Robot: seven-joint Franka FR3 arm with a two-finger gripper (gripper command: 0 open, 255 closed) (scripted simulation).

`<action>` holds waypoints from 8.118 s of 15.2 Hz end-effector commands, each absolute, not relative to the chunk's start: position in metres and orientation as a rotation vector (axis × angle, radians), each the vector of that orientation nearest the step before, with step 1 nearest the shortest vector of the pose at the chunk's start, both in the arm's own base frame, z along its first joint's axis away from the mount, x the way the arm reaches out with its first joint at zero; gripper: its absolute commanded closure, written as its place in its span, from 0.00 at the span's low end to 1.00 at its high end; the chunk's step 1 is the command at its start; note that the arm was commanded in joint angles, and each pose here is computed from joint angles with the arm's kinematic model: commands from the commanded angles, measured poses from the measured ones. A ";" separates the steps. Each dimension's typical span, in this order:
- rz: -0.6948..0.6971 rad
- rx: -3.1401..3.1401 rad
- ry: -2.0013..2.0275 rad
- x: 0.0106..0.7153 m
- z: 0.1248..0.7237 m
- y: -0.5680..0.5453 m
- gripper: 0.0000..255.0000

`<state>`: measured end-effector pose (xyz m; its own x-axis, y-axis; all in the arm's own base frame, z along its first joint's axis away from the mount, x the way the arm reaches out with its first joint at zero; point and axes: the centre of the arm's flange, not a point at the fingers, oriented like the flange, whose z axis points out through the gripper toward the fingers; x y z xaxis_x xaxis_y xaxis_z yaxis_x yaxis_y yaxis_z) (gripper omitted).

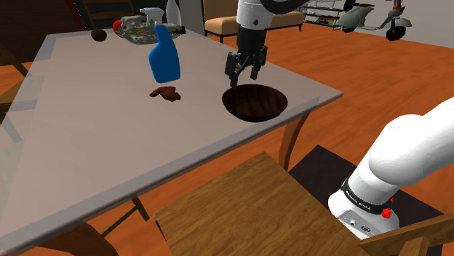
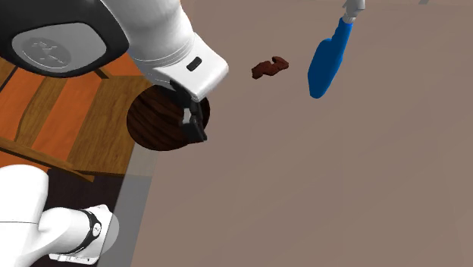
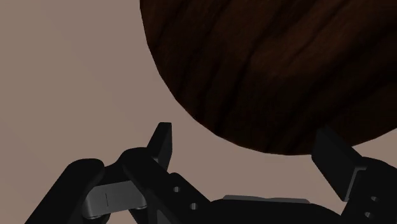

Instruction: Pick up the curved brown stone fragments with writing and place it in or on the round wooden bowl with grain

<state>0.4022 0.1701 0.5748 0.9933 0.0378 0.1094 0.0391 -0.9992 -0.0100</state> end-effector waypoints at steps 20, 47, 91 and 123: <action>-0.526 -3.171 -0.036 0.537 0.561 0.360 0.00; -0.526 -3.171 -0.036 0.547 0.554 0.358 1.00; -0.526 -3.171 -0.036 0.290 0.644 0.206 1.00; -0.526 -3.171 -0.036 0.274 0.630 0.209 0.00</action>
<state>0.2746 0.2093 0.6287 0.9462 0.0337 0.3219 0.0099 -0.9971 0.0752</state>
